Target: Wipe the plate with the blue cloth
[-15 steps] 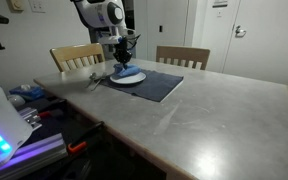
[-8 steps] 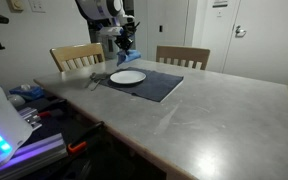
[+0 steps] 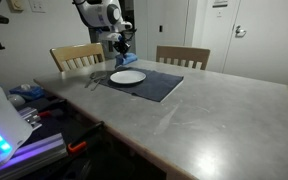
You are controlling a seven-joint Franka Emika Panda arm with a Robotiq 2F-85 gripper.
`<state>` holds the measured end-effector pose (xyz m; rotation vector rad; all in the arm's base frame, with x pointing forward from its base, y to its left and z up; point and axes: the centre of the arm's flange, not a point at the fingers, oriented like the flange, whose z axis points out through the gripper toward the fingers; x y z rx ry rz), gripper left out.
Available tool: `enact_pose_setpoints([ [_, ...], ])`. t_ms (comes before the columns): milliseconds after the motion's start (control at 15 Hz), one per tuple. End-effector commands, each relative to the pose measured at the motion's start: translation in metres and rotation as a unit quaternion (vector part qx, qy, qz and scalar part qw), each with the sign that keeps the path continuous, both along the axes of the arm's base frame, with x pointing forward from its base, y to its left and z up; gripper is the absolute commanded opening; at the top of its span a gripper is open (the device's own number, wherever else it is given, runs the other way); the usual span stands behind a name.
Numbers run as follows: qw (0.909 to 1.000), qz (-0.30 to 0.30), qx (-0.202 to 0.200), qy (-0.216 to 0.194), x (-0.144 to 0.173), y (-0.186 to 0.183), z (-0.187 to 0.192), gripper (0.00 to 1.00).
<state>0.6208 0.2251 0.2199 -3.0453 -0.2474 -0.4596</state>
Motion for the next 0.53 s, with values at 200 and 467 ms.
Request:
enact_pose_setpoints([
  [200, 0.9995, -0.006, -0.006, 0.03, 0.011, -0.001, -0.04, 0.02],
  [467, 0.9988, -0.013, -0.006, 0.047, 0.004, -0.004, -0.063, 0.02],
])
